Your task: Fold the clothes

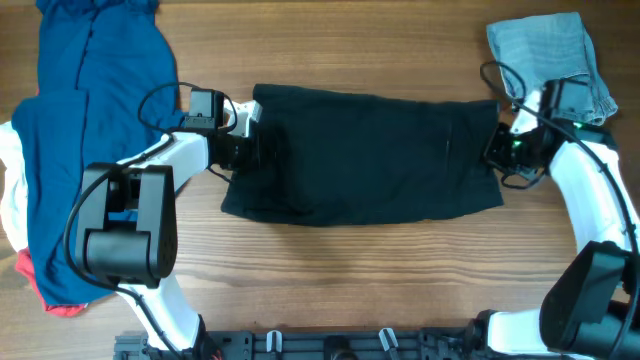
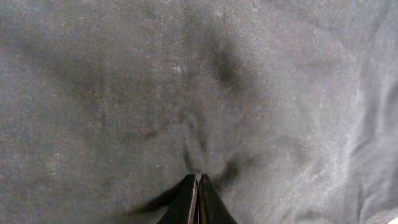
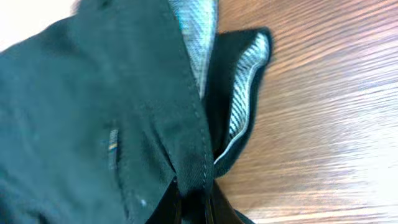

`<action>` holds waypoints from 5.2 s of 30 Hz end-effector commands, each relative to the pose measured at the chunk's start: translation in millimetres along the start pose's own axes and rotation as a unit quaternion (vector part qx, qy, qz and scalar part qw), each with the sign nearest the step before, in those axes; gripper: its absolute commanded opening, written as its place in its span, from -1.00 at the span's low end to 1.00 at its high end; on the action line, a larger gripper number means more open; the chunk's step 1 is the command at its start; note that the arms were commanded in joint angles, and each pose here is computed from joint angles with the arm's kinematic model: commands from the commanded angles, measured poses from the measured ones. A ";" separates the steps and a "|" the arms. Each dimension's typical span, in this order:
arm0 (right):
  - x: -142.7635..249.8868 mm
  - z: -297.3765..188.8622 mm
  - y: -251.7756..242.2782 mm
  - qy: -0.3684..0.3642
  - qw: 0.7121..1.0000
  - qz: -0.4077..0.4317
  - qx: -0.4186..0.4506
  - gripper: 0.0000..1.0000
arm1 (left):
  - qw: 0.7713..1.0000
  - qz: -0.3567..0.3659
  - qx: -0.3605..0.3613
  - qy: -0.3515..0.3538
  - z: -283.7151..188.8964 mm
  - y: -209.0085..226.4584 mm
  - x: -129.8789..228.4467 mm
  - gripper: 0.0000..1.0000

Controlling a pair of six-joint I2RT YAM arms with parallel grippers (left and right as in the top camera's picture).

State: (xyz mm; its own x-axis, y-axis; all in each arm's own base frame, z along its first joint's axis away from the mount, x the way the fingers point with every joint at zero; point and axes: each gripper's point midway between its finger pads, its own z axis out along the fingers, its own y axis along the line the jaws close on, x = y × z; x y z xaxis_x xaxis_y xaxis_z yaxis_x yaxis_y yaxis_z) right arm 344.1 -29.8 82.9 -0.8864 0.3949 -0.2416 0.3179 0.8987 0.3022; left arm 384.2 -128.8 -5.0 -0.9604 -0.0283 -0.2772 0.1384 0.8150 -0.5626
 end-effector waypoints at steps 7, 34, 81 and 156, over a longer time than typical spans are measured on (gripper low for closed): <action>15.7 -29.4 165.1 -0.014 0.979 -0.155 -0.128 -0.91 | 0.996 -0.030 -0.077 0.045 19.2 42.3 33.4 -0.92; 74.9 27.2 336.9 -0.043 0.950 -0.167 -0.260 -0.92 | 0.991 -0.082 -0.092 0.049 -39.5 39.4 4.3 0.84; 121.7 87.4 291.7 0.043 0.893 -0.410 -0.180 -0.78 | 0.947 -0.136 -0.158 -0.244 -258.9 10.5 -54.9 0.99; -56.0 35.7 191.6 0.053 0.972 -0.229 0.008 0.43 | 0.946 -0.142 -0.175 -0.234 -257.6 15.5 -48.9 1.00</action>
State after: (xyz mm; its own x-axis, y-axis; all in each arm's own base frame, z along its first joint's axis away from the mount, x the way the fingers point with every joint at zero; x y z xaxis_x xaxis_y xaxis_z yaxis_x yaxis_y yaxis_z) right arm 480.8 87.7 95.0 -0.9747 0.0248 -0.2223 -0.0162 0.9834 0.1808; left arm 370.7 33.9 194.9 -0.7269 -0.4798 -0.4912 -0.2918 0.8634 -0.4115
